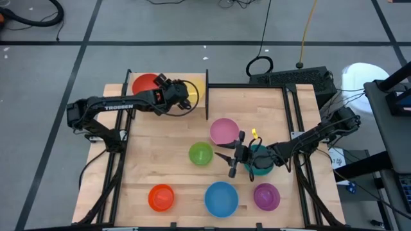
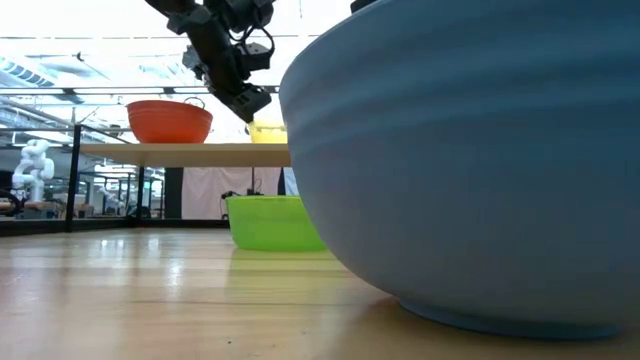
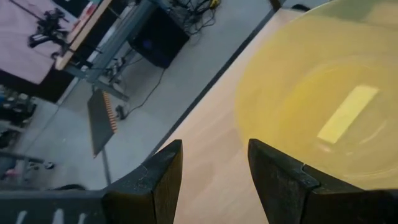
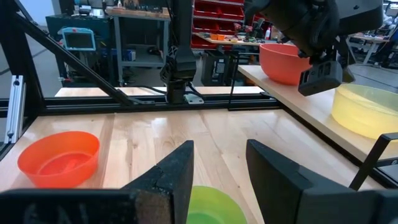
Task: Place and stack bowls onto a shelf
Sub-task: Adjust the yellow bowl on the shelf
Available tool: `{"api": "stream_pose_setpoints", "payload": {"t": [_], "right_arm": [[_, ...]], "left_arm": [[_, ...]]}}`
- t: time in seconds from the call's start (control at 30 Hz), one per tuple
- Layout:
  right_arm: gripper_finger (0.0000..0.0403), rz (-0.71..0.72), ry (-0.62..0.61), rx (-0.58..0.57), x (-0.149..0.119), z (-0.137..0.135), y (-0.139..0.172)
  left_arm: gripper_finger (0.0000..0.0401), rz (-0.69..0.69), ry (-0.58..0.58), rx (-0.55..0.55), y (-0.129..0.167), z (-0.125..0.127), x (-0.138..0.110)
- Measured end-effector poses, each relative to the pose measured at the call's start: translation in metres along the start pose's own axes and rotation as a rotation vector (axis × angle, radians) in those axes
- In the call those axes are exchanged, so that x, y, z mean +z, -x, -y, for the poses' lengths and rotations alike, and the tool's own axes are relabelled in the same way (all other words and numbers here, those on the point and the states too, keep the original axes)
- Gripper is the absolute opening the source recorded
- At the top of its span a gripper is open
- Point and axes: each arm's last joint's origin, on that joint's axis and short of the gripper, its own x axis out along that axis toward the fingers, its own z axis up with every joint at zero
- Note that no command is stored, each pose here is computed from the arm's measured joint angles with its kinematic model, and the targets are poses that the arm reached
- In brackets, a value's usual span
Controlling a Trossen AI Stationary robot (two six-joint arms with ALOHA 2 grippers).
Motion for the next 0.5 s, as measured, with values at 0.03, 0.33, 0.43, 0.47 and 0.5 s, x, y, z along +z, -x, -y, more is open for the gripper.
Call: {"api": "stream_pose_setpoints", "payload": {"t": [0.03, 0.33, 0.43, 0.47, 0.5], "right_arm": [[0.0139, 0.0, 0.0, 0.0, 0.0, 0.0, 0.0], [0.0139, 0.0, 0.004, 0.0, 0.0, 0.0, 0.0], [0.0139, 0.0, 0.004, 0.0, 0.0, 0.0, 0.0], [0.0139, 0.0, 0.004, 0.0, 0.0, 0.0, 0.0], [0.0139, 0.0, 0.004, 0.0, 0.0, 0.0, 0.0]], "left_arm": [[0.0188, -0.006, -0.004, 0.014, 0.0, 0.0, -0.001], [0.0188, -0.008, -0.007, 0.05, 0.003, -0.002, 0.002], [0.0188, 0.022, 0.018, 0.0, 0.013, -0.006, 0.015], [0.0188, 0.031, 0.029, -0.036, 0.016, -0.008, 0.019], [0.0188, 0.039, 0.044, -0.082, 0.019, -0.01, 0.024]]}}
